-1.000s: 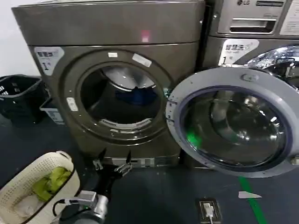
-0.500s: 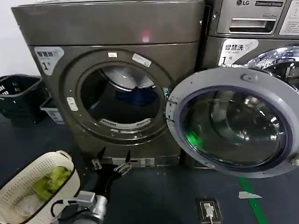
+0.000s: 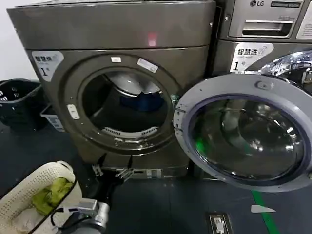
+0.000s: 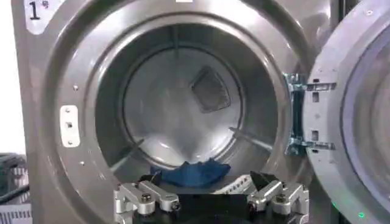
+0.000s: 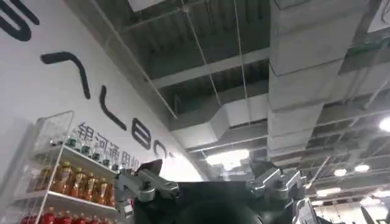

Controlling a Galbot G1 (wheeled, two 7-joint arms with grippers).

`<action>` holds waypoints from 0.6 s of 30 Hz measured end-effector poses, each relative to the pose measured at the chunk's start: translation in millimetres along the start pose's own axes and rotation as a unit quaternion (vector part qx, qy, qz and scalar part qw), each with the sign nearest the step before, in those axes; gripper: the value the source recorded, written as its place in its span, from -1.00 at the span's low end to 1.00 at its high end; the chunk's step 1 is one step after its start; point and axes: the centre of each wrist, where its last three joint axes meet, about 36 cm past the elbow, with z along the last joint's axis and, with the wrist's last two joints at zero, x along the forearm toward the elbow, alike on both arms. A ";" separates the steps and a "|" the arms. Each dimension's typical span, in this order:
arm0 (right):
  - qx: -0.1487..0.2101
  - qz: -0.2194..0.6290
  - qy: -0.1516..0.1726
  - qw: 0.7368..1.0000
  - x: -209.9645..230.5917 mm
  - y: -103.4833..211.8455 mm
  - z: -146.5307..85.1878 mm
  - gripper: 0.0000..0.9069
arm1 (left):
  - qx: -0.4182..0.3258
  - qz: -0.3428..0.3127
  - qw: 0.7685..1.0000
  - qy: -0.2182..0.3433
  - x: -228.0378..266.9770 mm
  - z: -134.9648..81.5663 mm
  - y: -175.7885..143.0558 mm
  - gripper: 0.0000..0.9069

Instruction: Grasp the clothes from the dryer.

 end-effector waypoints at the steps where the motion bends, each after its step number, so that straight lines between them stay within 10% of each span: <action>1: 0.000 -0.001 -0.001 1.000 -0.5 -0.5 -0.5 1.00 | 0.000 0.000 1.000 0.000 0.0 0.1 -0.3 1.00; 18: -0.002 -0.006 -0.006 1.000 -0.9 3.0 0.1 1.00 | -0.002 0.005 1.000 0.002 2.6 -1.3 -0.6 1.00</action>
